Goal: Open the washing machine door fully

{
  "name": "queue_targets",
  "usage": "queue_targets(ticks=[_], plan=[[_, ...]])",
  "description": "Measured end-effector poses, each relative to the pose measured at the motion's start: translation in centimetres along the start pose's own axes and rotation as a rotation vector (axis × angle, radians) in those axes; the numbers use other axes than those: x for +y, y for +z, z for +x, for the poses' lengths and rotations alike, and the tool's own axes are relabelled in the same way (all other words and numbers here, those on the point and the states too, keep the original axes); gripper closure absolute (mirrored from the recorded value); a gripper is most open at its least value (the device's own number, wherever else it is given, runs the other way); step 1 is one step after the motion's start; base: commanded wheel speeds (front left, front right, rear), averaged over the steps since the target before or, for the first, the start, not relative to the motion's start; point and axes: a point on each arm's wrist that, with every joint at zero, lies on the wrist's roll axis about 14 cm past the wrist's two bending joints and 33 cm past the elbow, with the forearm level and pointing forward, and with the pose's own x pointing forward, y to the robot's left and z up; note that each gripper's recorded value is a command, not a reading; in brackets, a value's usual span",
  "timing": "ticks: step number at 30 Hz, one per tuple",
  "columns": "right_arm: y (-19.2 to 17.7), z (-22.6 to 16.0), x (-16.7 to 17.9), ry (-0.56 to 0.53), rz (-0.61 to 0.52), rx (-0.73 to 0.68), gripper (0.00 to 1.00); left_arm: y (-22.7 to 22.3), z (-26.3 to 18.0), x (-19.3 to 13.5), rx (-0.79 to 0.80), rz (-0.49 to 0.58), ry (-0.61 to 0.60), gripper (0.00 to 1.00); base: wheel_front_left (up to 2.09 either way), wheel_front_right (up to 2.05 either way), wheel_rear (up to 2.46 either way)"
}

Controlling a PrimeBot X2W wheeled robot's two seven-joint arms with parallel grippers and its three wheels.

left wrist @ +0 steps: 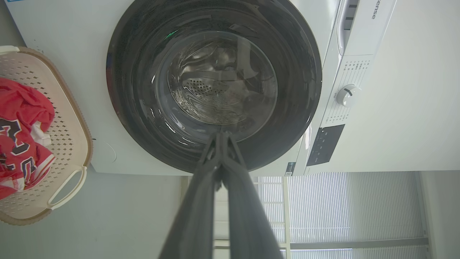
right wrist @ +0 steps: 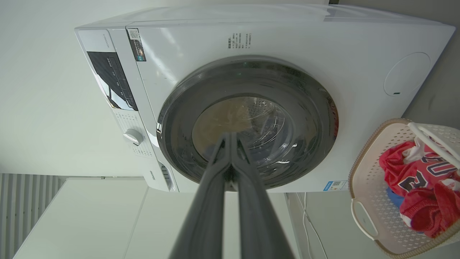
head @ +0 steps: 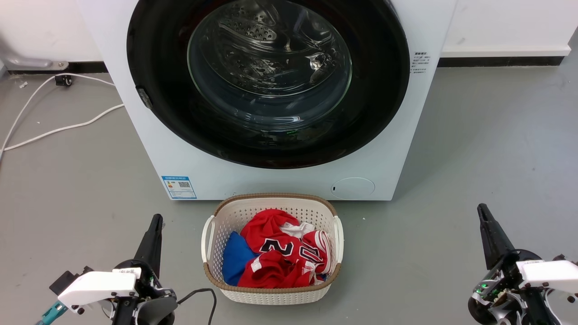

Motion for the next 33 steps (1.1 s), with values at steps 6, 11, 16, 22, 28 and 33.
queue_targets(ticks=[6, 11, 16, 22, 28, 33], plan=[[0.0, -0.2, -0.4, -0.013, 0.001, 0.0, 0.0, 0.0, -0.1, 0.4, 0.001, -0.001, 0.013, 0.0, 0.0, 0.0, 0.0], [0.1, -1.3, -2.8, -0.083, 0.005, -0.011, 0.0, -0.2, -1.3, 2.7, -0.004, -0.006, 0.08, 0.0, 0.0, 0.0, 0.0], [0.4, -1.3, -2.7, -0.084, -0.031, -0.029, 0.0, 0.0, -1.1, 2.0, -0.019, 0.036, 0.06, 0.0, 0.0, 0.0, 0.0], [0.8, -1.2, -1.8, -0.061, -0.151, -0.047, 0.0, 0.0, -0.9, 1.1, -0.025, 0.156, 0.044, 0.0, 0.0, 0.0, 0.0], [0.7, -1.2, -0.7, -0.03, -0.315, -0.045, 0.0, -0.7, -0.6, 0.2, -0.014, 0.303, 0.035, 0.0, 0.0, 0.0, 0.0], [0.1, -1.0, 0.6, 0.008, -0.45, -0.037, 0.0, -1.2, -0.5, -0.3, -0.01, 0.427, 0.034, 0.0, 0.0, 0.0, 0.0]])
